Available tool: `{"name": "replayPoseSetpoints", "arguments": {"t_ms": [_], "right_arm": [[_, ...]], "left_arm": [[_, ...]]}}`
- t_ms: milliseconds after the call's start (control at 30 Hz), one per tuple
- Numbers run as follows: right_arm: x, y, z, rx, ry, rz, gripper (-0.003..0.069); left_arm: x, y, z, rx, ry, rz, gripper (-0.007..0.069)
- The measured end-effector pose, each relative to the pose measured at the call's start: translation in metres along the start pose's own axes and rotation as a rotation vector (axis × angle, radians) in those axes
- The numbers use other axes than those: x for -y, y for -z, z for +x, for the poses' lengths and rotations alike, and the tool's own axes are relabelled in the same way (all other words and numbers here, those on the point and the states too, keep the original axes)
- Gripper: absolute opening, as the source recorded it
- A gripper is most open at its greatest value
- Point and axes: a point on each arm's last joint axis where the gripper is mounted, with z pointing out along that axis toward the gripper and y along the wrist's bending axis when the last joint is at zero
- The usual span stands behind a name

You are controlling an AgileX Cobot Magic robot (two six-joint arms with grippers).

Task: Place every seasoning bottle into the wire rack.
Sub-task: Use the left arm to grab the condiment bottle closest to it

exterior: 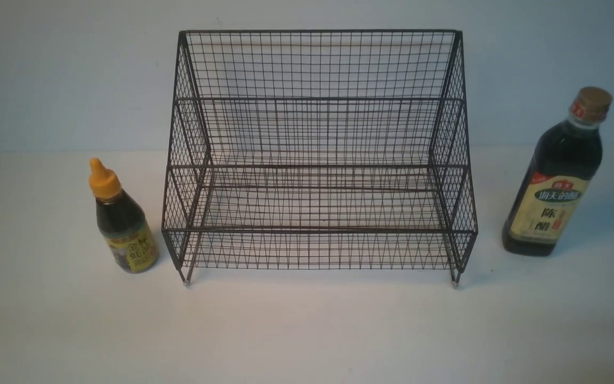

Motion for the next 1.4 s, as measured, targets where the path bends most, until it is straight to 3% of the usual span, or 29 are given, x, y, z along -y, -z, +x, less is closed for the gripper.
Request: {"name": "replayPoseSetpoints", "arguments": {"t_ms": [167, 400, 533, 600, 733, 867, 1233, 1400], "right_arm": [[0.0, 0.0, 0.0, 0.0, 0.0, 0.0, -0.0015], [0.0, 0.0, 0.0, 0.0, 0.0, 0.0, -0.0015], [0.0, 0.0, 0.0, 0.0, 0.0, 0.0, -0.0015], [0.0, 0.0, 0.0, 0.0, 0.0, 0.0, -0.0015], [0.0, 0.0, 0.0, 0.0, 0.0, 0.0, -0.0015], [0.0, 0.0, 0.0, 0.0, 0.0, 0.0, -0.0015], [0.0, 0.0, 0.0, 0.0, 0.0, 0.0, -0.0015], [0.0, 0.0, 0.0, 0.0, 0.0, 0.0, -0.0015]], "left_arm": [[0.006, -0.024, 0.01, -0.19, -0.147, 0.026, 0.0001], [0.014, -0.068, 0.014, -0.297, -0.186, 0.05, 0.0082], [0.018, -0.1, 0.024, -0.34, -0.168, 0.066, 0.0202], [0.019, -0.12, 0.033, -0.366, -0.153, 0.071, 0.0306], [0.019, -0.147, 0.047, -0.399, -0.154, 0.072, 0.0442], [0.018, -0.172, 0.063, -0.441, -0.155, 0.061, 0.0524], [0.008, -0.208, 0.095, -0.507, -0.154, -0.028, 0.0533], [0.007, -0.22, 0.111, -0.542, -0.167, -0.017, 0.0533]]}}
